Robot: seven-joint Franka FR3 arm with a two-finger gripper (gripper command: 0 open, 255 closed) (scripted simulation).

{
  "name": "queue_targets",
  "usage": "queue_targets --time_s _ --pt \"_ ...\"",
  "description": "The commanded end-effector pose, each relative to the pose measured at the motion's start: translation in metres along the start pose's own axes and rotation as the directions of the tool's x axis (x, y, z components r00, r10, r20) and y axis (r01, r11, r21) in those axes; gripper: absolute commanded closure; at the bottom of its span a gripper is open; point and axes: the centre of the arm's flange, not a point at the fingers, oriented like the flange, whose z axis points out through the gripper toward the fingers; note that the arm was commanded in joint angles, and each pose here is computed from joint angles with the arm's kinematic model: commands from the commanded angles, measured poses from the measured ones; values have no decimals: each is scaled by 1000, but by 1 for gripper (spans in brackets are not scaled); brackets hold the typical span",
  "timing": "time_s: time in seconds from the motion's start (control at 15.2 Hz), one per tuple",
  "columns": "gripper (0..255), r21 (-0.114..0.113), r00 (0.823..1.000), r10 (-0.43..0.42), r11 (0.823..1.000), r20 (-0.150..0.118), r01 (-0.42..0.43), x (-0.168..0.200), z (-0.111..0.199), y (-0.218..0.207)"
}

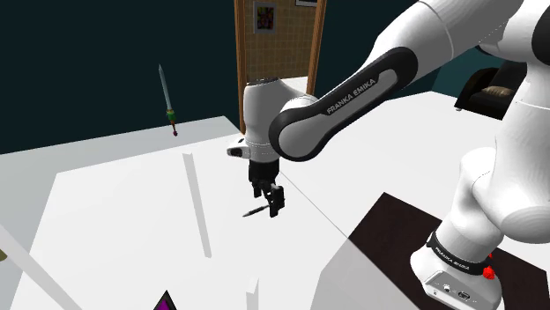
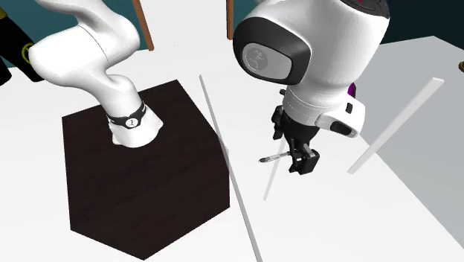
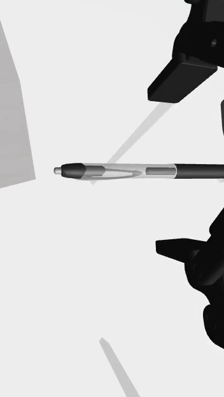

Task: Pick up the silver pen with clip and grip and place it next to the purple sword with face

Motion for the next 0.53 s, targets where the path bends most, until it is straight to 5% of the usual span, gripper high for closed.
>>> queue_targets --time_s 0.0,0.07,0.46 --pt "0 0 1000 0 1000 0 0 0 0 0" --pt "255 0 1000 0 1000 0 0 0 0 0" --pt "255 0 1000 0 1000 0 0 -1 -1 0"
